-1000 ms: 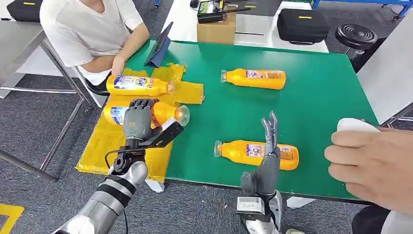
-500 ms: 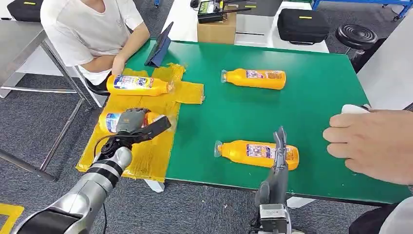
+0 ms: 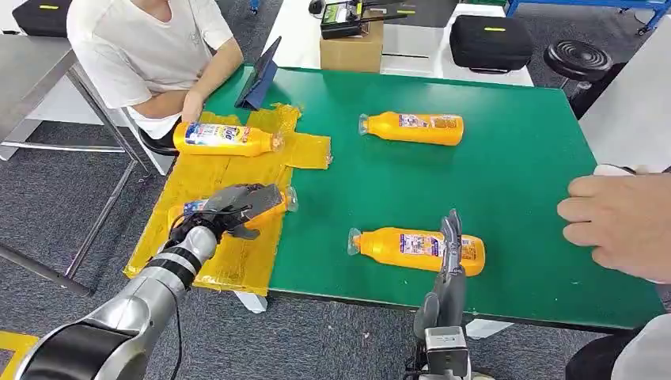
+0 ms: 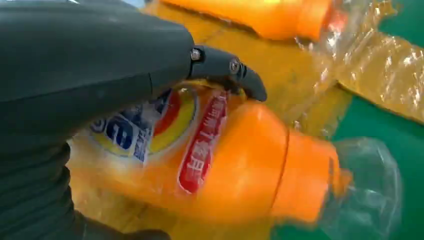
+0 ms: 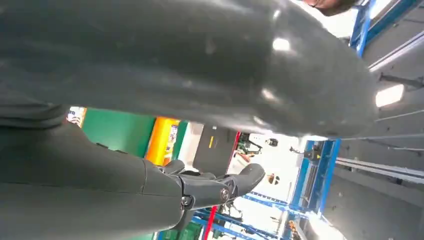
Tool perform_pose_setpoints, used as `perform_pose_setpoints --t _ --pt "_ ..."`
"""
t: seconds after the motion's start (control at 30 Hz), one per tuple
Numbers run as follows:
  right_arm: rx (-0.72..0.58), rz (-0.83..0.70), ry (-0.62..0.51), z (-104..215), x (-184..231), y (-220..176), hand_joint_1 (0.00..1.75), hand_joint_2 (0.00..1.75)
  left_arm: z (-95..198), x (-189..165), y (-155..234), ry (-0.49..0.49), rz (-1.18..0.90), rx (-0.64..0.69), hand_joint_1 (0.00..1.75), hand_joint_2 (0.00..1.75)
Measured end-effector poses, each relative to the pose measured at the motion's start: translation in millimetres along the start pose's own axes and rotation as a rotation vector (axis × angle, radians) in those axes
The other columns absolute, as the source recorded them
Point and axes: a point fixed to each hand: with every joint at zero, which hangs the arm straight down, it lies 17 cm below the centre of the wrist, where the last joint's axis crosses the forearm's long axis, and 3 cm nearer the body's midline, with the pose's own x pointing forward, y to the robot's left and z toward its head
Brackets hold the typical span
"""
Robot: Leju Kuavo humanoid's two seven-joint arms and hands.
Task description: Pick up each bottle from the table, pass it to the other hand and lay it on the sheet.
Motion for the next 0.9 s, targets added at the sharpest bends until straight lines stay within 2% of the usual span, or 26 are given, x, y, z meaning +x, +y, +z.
perform_pose_setpoints --t 0.17,0.33,0.4,0.5,0.57,0.6,0.73,0.9 --pt "0.001 -0.002 0.005 -1 -3 1 0.0 0.0 0 3 -8 -0.005 0.002 -0.032 0.0 1.75" --pt "0.007 -0.003 0.012 -1 -6 4 0.0 0.0 2 22 -20 -0.075 0.036 -0.069 0.0 1.75" --pt "-0.007 0.002 0.019 0 -8 1 0.0 0.0 6 39 -22 -0.151 0.085 -0.039 0.0 1.75" --pt "-0.05 0.026 0.025 -1 -9 -6 0.0 0.0 22 79 -7 -0.332 0.237 0.11 0.0 1.75" --pt "-0.061 0.035 0.023 -1 -9 -8 0.0 0.0 30 94 -2 -0.38 0.293 0.153 0.0 1.75" --pt "-0.068 0.042 0.021 -1 -8 -8 0.0 1.75 36 98 -2 -0.395 0.324 0.166 0.0 1.75" --pt "-0.123 0.124 -0.002 0 -3 -16 0.0 1.75 69 129 22 -0.541 0.648 0.235 0.0 1.75" --pt "-0.083 0.154 -0.004 5 -8 -11 0.0 1.75 119 148 67 -0.68 0.917 0.419 0.0 1.75"
